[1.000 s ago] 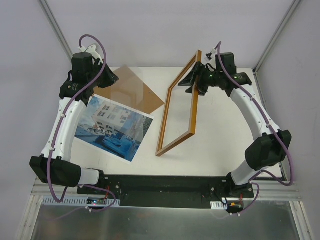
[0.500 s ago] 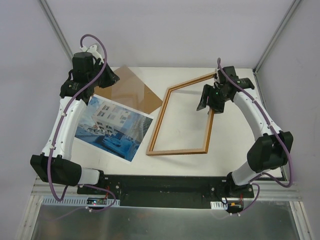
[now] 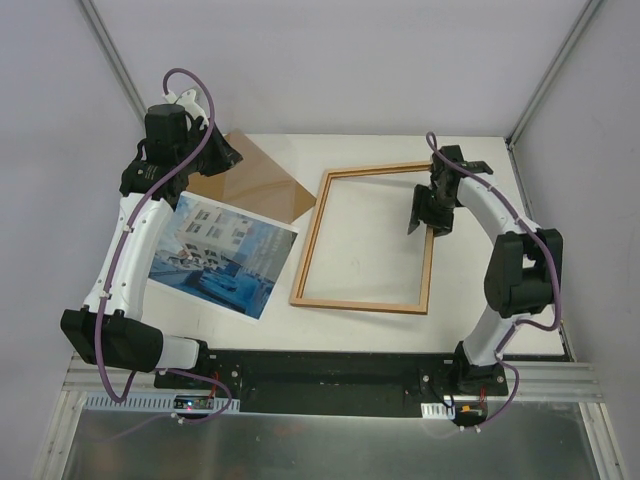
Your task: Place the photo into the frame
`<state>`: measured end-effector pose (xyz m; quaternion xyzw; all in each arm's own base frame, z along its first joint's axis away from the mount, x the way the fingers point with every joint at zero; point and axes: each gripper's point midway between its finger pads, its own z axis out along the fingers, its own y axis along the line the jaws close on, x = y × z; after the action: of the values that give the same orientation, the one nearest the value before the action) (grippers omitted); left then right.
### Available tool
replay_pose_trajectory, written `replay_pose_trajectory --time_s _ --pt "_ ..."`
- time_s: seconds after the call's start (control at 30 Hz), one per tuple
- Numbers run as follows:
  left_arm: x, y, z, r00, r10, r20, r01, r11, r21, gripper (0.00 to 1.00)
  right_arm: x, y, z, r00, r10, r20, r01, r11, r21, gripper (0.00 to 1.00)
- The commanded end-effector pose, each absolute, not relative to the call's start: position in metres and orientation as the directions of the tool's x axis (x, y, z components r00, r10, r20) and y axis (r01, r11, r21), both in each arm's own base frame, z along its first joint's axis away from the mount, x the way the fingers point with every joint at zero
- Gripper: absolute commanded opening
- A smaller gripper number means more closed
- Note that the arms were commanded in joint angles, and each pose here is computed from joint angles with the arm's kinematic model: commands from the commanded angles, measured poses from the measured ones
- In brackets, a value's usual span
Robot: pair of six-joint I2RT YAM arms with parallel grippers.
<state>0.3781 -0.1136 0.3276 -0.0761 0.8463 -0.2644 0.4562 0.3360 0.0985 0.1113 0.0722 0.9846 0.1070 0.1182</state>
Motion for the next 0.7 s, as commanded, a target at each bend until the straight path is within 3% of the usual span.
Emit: replay_pose_trajectory --time_s 0.0,0.1,0.43,0.5,0.67 --pt "0.380 -0.113 0.356 -0.511 -0.383 -0.769 0.161 0.837 -0.524 0.00 0.345 0.060 0.095 -0.955 0.131 -0.267 0.126 0.991 0.033 0.53" --pt "0.380 -0.114 0.356 -0.516 -0.383 -0.766 0.165 0.833 -0.527 0.00 0.345 0.044 0.084 -0.963 0.095 -0.253 0.113 0.992 -0.059 0.52" --pt "0.377 -0.117 0.360 -0.514 -0.386 -0.766 0.178 0.825 -0.536 0.00 0.349 0.034 0.053 -0.974 0.105 -0.200 0.134 0.981 -0.139 0.66" --pt "0.377 -0.119 0.360 -0.522 -0.383 -0.762 0.186 0.821 -0.540 0.00 0.352 0.040 0.045 -0.973 0.115 -0.199 0.139 0.984 -0.108 0.65" --pt "0.371 -0.122 0.365 -0.516 -0.381 -0.767 0.206 0.815 -0.542 0.00 0.355 0.047 0.026 -0.974 0.116 -0.192 0.133 0.988 -0.078 0.46"
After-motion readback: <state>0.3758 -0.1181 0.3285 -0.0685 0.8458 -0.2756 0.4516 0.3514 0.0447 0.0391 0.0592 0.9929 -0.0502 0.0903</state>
